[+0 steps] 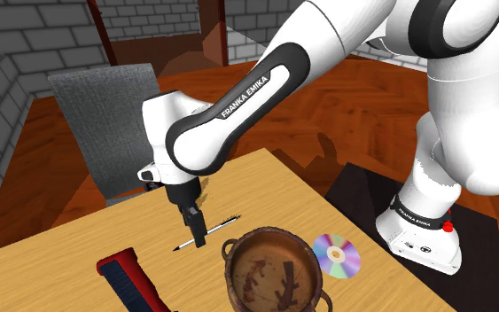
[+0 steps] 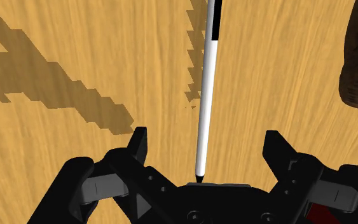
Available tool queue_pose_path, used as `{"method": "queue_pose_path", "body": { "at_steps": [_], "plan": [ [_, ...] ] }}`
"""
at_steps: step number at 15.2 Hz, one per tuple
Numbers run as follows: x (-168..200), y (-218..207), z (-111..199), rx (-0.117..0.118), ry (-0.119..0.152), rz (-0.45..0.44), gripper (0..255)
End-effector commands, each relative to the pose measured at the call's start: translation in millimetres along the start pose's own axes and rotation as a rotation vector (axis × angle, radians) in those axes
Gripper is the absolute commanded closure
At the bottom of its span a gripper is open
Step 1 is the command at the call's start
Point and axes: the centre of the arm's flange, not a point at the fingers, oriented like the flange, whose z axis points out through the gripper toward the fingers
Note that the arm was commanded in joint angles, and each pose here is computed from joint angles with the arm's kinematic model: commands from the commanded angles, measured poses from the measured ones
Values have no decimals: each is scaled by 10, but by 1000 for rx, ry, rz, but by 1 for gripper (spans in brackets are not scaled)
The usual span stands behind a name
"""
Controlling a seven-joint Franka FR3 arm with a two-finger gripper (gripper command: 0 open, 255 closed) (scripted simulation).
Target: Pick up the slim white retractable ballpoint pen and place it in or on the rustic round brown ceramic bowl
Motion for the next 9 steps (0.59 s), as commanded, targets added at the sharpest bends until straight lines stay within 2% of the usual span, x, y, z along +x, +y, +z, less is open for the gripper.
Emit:
{"method": "queue_pose_path", "body": {
  "at_steps": [1,5,6,9],
  "plan": [
    [-4,-1,10,0,0,0,0],
    [-4,-1,9,0,0,0,0],
    [-4,-1,9,0,0,0,255],
    [-4,-2,10,0,0,0,255]
  ]
}}
